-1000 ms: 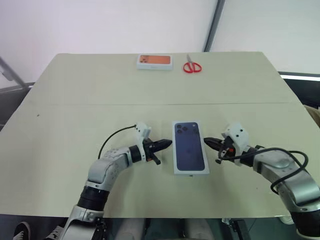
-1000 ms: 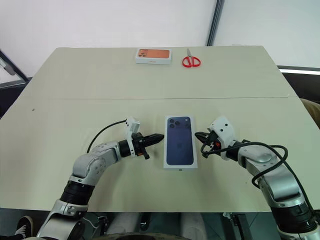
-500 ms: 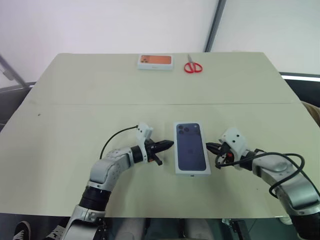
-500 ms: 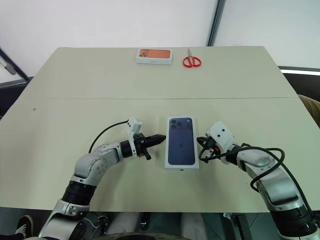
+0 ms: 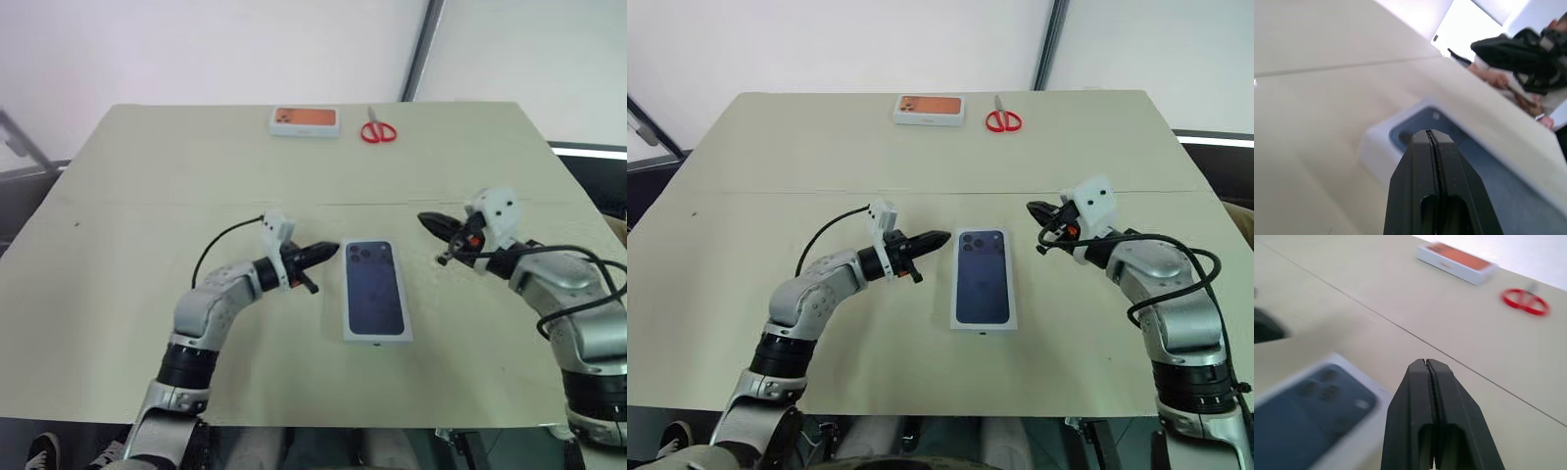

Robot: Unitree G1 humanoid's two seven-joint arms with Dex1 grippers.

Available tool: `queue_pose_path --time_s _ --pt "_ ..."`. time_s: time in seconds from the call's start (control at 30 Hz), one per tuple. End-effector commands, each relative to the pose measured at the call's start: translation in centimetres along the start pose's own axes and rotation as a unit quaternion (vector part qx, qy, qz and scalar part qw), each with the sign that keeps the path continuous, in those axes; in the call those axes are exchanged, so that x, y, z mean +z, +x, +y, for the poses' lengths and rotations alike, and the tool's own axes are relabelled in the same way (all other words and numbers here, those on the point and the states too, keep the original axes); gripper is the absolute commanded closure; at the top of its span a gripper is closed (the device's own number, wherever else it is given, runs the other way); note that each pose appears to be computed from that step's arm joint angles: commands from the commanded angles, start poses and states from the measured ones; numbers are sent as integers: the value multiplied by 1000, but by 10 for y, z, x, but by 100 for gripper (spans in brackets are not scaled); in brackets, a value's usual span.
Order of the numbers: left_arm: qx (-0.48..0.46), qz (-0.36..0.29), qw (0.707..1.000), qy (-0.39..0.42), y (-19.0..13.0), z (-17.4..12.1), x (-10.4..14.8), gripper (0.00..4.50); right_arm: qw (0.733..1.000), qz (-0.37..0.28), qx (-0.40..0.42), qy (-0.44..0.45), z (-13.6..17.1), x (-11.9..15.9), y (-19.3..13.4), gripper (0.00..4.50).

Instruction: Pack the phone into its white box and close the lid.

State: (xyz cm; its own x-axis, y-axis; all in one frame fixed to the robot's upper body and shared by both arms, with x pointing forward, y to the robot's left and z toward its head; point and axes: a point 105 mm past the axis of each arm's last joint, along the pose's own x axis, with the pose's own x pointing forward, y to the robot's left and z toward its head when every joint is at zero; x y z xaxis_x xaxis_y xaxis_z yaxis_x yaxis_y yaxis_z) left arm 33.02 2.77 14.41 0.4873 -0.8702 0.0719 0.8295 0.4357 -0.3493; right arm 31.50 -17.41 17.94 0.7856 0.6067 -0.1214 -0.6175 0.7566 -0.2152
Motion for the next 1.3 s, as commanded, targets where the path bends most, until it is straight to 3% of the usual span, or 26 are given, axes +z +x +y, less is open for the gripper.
queue_pose_path --time_s 0.03,0.23,0.33,0.5,0.6,0.7,0.83,0.93,1.13,1.3 --pt "-26 3 999 22 13 -15 0 450 998 28 54 3 30 -18 2 447" --pt "-33 113 992 51 2 -11 -58 450 987 115 109 -6 56 -62 -10 447" --pt "-47 162 984 61 -10 -12 -79 450 984 135 117 -16 59 -71 -16 447" --pt "-45 144 987 50 -14 -9 -73 450 985 127 119 3 56 -66 -18 447" --pt "-45 135 989 46 -17 -7 -65 361 984 116 128 42 56 -61 -20 450" --pt "-37 110 992 50 -26 0 -43 216 987 89 119 68 45 -47 -24 361" --pt "-14 103 991 80 -53 18 -16 9 992 64 96 54 23 -31 -31 154" --pt "44 109 988 97 -100 50 15 0 993 57 90 41 4 -22 -41 6" --pt "56 106 986 118 -136 55 33 0 992 54 108 19 -2 -21 -51 2" --pt "88 134 978 134 -170 54 19 0 993 51 106 -33 -1 -28 -61 2"
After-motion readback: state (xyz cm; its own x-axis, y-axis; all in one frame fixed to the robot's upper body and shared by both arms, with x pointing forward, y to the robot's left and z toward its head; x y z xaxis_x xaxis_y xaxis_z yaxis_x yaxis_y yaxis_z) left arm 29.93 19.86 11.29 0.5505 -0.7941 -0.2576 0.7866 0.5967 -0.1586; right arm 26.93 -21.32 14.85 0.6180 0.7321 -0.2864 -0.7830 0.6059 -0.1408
